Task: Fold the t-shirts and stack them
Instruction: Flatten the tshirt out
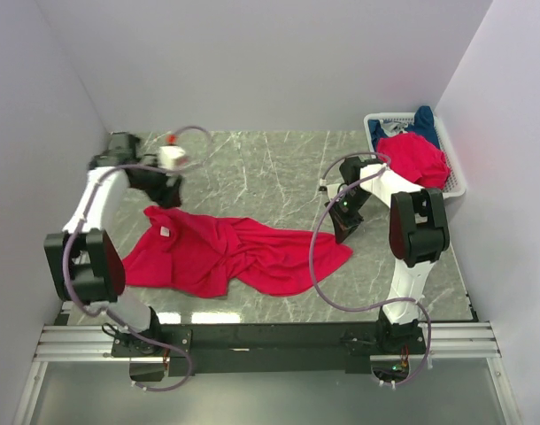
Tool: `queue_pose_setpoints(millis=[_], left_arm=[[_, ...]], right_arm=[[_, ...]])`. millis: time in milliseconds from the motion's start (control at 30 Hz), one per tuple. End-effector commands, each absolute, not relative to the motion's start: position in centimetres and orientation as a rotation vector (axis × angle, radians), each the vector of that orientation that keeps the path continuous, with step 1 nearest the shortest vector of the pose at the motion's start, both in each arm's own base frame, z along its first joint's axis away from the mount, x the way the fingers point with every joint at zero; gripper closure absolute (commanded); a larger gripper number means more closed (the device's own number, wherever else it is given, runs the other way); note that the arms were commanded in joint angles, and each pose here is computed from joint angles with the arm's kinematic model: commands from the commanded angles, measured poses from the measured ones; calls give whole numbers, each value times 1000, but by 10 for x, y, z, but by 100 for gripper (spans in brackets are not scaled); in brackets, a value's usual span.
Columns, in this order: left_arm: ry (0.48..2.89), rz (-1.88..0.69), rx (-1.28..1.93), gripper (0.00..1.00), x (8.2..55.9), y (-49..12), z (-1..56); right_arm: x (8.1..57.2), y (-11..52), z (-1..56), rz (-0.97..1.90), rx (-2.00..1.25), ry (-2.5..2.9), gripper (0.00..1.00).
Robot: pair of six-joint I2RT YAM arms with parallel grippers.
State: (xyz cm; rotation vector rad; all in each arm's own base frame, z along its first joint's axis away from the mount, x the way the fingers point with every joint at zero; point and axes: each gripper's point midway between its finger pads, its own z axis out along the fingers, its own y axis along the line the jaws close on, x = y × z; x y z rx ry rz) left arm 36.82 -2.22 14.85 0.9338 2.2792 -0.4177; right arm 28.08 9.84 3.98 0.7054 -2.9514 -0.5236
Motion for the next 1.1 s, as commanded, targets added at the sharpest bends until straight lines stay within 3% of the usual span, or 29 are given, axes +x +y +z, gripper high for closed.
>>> queue_pose_setpoints(millis=[0,233,500,633,700,800,867,1067], left_arm=[[2130,-511,1260,30,335,-96,153],[2196,-517,1348,29,340,-148,119],[2273,-396,1444,30,350,-157,75],[2331,-365,1479,61,341,-145,67],[2339,-375,1503,68,327,-137,70],[2355,-423,1526,88,301,-131,73],[2350,-422,1522,96,284,-125,77],[2290,-353,1560,100,239,-102,84]], right_arm=[[281,99,40,-531,722,-2930,100],[279,98,36,-530,712,-2925,100],[281,96,34,-515,718,-2932,100],[282,94,33,-513,709,-2935,100],[282,93,33,-511,709,-2935,100],[285,91,33,-505,706,-2944,100],[286,90,33,-503,705,-2943,100],[293,87,34,-488,702,-2965,100]])
